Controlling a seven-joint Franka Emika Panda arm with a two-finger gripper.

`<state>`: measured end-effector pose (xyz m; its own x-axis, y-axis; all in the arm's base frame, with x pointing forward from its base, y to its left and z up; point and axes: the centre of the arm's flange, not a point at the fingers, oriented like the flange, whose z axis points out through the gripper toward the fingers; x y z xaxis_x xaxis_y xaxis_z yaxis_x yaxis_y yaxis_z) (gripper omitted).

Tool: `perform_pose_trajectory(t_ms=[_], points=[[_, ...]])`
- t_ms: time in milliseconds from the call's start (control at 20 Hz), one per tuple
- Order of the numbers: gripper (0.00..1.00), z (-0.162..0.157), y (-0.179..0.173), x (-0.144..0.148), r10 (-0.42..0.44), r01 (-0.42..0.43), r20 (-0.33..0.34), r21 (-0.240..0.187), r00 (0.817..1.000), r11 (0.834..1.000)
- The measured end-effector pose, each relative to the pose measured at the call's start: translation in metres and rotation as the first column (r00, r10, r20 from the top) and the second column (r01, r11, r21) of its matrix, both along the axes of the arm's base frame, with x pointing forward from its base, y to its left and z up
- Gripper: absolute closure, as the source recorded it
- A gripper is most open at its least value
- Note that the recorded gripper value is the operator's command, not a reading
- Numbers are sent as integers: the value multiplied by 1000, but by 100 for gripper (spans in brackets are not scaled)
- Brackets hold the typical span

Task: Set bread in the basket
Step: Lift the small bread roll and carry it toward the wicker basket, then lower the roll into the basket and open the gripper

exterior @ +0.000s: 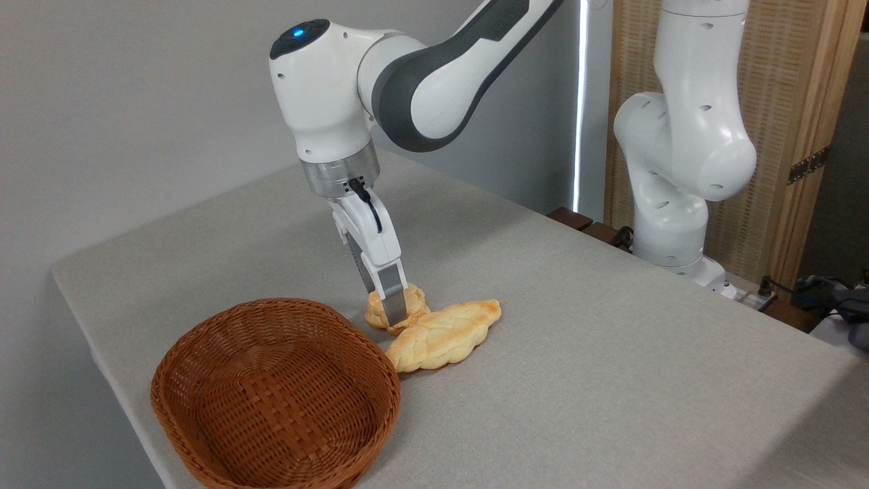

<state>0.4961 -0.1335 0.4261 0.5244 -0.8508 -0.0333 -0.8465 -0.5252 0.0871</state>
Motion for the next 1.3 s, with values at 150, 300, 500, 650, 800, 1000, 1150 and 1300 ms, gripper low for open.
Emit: perform_pose_trajectory(t_ms=[150, 300, 500, 650, 800, 1000, 1150, 1300], points=[[41, 0, 0, 0, 0, 0, 0, 0, 1000, 1000], [40, 0, 0, 0, 0, 0, 1, 0, 1000, 1000], [37, 7, 0, 1, 0, 0, 13, -4, 1000, 1000], [37, 30, -1, 3, -1, 2, 36, -13, 999, 1000], [37, 62, -2, 8, -1, 3, 76, -25, 997, 1000], [37, 93, -2, 18, 12, -5, 137, -49, 990, 999], [22, 108, 0, 33, 41, -28, 193, -69, 980, 997], [18, 94, 2, 60, 147, -126, 251, -96, 957, 987]])
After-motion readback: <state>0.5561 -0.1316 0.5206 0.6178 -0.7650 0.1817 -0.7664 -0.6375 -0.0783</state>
